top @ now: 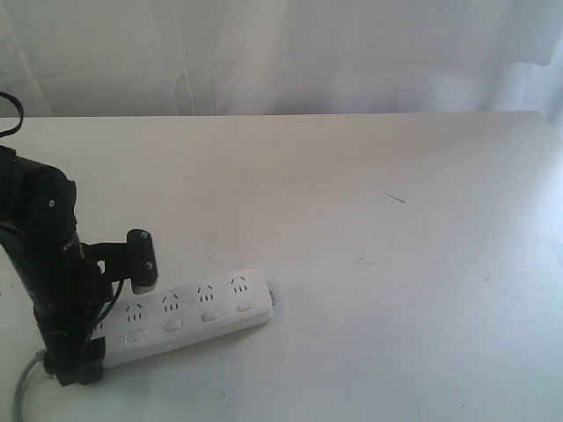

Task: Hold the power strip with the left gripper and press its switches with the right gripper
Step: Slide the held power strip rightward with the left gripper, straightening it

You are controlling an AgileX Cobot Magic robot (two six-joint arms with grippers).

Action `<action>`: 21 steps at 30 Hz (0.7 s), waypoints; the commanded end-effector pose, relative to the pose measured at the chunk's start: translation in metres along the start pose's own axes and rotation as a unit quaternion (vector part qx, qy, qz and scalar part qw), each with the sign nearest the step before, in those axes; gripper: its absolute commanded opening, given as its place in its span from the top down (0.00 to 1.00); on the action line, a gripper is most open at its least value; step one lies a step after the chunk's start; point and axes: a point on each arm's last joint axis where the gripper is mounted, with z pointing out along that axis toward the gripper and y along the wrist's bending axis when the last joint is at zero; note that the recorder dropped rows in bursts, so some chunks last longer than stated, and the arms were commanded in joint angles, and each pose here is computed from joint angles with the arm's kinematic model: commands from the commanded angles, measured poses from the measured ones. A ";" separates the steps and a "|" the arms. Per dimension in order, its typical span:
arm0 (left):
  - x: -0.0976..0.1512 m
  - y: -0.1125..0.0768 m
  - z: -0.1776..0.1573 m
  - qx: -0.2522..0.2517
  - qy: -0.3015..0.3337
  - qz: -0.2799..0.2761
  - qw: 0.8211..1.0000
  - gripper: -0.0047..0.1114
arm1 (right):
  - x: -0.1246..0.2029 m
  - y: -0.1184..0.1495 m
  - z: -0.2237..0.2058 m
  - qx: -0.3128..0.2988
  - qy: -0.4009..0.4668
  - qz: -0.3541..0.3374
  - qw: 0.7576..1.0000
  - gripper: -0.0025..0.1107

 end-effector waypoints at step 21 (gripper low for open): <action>-0.033 0.000 -0.006 -0.036 -0.191 0.164 0.967 0.96 | 0.000 0.000 0.000 0.000 -0.006 -0.001 1.000 0.98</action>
